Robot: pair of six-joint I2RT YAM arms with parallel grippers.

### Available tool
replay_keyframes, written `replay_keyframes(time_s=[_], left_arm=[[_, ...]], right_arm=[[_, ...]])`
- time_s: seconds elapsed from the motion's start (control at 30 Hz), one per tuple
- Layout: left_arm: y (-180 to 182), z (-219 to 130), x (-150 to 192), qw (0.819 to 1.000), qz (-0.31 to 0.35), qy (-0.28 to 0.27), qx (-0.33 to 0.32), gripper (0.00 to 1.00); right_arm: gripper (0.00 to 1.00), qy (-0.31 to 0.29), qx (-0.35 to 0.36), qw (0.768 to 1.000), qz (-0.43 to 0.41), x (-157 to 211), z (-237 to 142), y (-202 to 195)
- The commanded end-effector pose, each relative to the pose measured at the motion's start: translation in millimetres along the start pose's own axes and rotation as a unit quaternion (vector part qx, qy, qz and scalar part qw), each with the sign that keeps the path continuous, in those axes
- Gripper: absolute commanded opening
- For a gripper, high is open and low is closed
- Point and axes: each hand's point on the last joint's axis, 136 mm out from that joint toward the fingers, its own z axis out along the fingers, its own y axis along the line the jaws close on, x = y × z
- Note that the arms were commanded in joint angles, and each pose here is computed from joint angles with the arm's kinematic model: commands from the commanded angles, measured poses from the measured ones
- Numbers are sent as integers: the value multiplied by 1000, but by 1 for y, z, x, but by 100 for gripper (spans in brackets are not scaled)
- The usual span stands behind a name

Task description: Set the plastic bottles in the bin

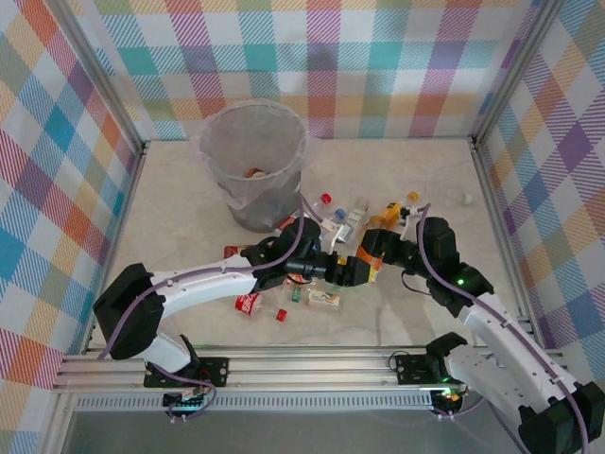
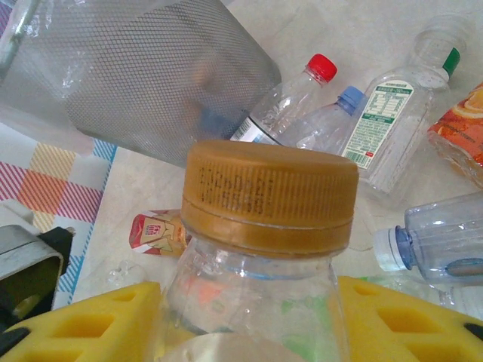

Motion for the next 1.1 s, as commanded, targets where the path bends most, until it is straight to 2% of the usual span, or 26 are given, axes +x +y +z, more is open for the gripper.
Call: replay_keyframes(time_s=[0.0,0.3,0.43,0.63,0.73,0.87,1.07], left_arm=[[-26,3,-15,999,9,-20,41,87],[-31,10,-16,998,3,-16,52,74],[-31,10,-15,999,3,-14,51,62],[-35,4,-17,999,9,-20,48,51],[-38,-2,-18,999,13,-24,44,50],[-44,-16,-22,999,24,-29,30,50],[-42,-40,-32,999,30,-36,-4,51]], right_arm=[[50,-24,-36,999,-4,-14,-7,21],[50,-27,-32,999,-3,-12,-10,18],[50,-28,-34,999,-3,-12,-12,18],[52,-29,-38,999,-4,-12,-14,21],[64,-28,-36,999,-17,-15,-19,25],[84,-46,-37,997,-56,-25,-38,36],[98,-66,-66,986,-138,-38,-74,66]])
